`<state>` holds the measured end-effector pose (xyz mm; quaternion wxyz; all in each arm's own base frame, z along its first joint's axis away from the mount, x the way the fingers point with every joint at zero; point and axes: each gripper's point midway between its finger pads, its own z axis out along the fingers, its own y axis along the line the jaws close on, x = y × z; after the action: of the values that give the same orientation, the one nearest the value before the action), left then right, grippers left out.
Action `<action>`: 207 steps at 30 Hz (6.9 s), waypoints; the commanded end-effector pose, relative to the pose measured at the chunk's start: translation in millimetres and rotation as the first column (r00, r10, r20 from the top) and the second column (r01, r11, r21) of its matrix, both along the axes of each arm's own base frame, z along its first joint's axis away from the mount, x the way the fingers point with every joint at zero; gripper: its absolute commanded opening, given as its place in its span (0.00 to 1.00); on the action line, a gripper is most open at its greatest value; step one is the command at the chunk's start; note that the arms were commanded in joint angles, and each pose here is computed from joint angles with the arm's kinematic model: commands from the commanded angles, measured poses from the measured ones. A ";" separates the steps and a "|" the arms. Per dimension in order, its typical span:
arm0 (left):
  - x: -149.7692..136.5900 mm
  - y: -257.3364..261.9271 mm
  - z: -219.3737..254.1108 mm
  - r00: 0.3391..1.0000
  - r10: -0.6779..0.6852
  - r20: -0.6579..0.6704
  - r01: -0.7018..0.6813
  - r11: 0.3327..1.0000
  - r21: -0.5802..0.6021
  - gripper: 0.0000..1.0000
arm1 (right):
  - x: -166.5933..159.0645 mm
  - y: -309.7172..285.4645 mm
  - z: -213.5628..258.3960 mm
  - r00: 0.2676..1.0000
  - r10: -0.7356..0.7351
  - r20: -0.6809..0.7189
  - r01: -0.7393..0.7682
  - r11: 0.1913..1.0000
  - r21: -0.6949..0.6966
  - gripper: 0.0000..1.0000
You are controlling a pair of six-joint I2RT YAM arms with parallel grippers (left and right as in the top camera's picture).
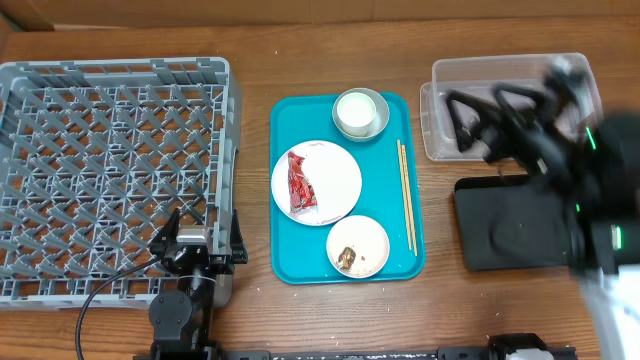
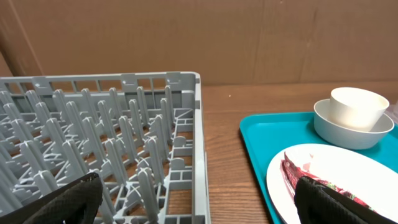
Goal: Sort waste into correct bins and load items into the dishwasher
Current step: 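Move right gripper to the white plate and grasp the white tissue, then carry the tissue with right gripper and drop it into the clear bin, then return right gripper to the plate and grasp the red candy wrapper, then carry the wrapper with right gripper and drop it into the clear bin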
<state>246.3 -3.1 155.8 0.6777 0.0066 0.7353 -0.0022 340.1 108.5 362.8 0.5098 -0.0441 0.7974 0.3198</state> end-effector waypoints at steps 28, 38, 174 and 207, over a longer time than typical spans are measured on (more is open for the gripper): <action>-0.1 -0.4 -0.3 1.000 0.001 0.003 -0.001 1.000 -0.009 1.00 | -0.1 182.4 -244.7 0.513 -0.021 -0.858 -0.247 0.954 -0.171 0.54; -0.1 -0.4 -0.3 1.000 0.001 0.003 -0.001 1.000 -0.009 1.00 | 0.7 175.5 -309.7 0.409 -0.177 -0.895 -0.195 0.942 -0.275 0.45; -0.1 -0.4 -0.3 1.000 0.001 0.003 -0.001 1.000 -0.009 1.00 | -19.1 222.5 -301.6 0.587 -0.165 -0.792 -0.428 0.767 -0.477 0.04; -0.1 -0.4 -0.3 1.000 0.001 0.003 -0.001 1.000 -0.009 1.00 | 121.1 -109.3 -164.5 -0.030 -0.641 -0.767 0.837 0.403 -0.370 0.67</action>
<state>246.3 -3.0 155.6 0.6774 0.0064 0.7355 -0.0021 458.8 2.6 198.3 0.1380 0.6062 0.7816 0.0503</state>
